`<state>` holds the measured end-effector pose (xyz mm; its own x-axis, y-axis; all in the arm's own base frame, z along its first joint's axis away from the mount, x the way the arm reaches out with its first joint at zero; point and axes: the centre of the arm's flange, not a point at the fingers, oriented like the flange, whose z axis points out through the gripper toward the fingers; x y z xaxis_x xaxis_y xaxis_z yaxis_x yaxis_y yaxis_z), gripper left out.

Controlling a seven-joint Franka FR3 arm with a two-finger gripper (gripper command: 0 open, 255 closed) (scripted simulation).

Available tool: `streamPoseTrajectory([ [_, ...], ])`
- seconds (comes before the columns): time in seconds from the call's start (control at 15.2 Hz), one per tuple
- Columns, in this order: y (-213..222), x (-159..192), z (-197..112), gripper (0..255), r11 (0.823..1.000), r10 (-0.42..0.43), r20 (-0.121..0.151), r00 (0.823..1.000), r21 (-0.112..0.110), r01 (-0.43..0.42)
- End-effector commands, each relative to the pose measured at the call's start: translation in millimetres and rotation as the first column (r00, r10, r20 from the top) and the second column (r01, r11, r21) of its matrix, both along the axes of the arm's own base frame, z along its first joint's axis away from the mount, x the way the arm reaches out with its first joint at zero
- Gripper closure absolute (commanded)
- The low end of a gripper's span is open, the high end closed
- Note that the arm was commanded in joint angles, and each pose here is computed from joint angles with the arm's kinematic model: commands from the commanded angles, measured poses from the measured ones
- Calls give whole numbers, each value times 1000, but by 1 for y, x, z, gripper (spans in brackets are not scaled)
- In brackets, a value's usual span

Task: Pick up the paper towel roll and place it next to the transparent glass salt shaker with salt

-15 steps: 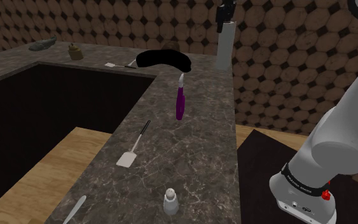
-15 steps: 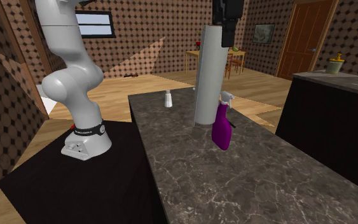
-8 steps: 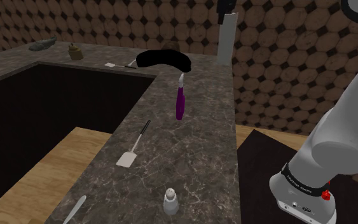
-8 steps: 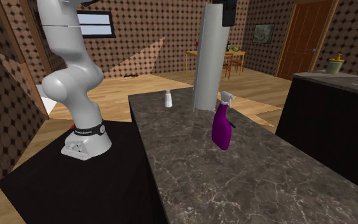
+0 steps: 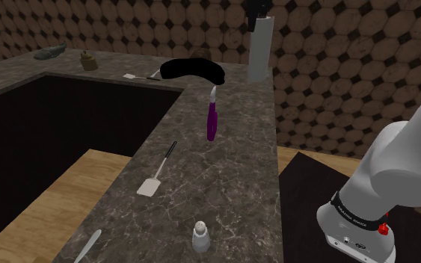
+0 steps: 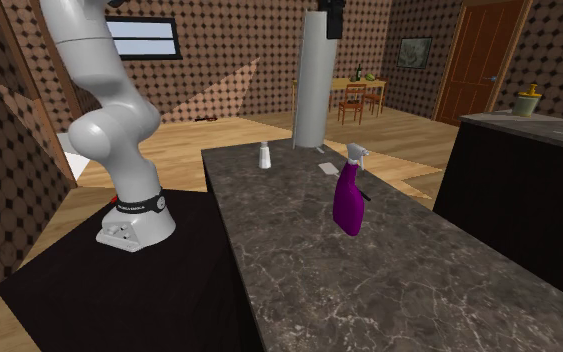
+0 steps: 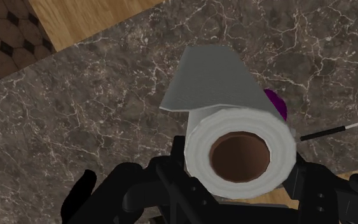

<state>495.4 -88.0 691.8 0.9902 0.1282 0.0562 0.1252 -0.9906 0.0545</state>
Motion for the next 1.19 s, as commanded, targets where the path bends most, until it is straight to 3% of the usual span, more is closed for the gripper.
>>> streamPoseTrajectory([
  [0.0,27,-11,-3,255,1000,-1,0,1000,-1,1],
  [1.12,242,-78,-2,255,1000,-1,0,1000,-1,1],
])
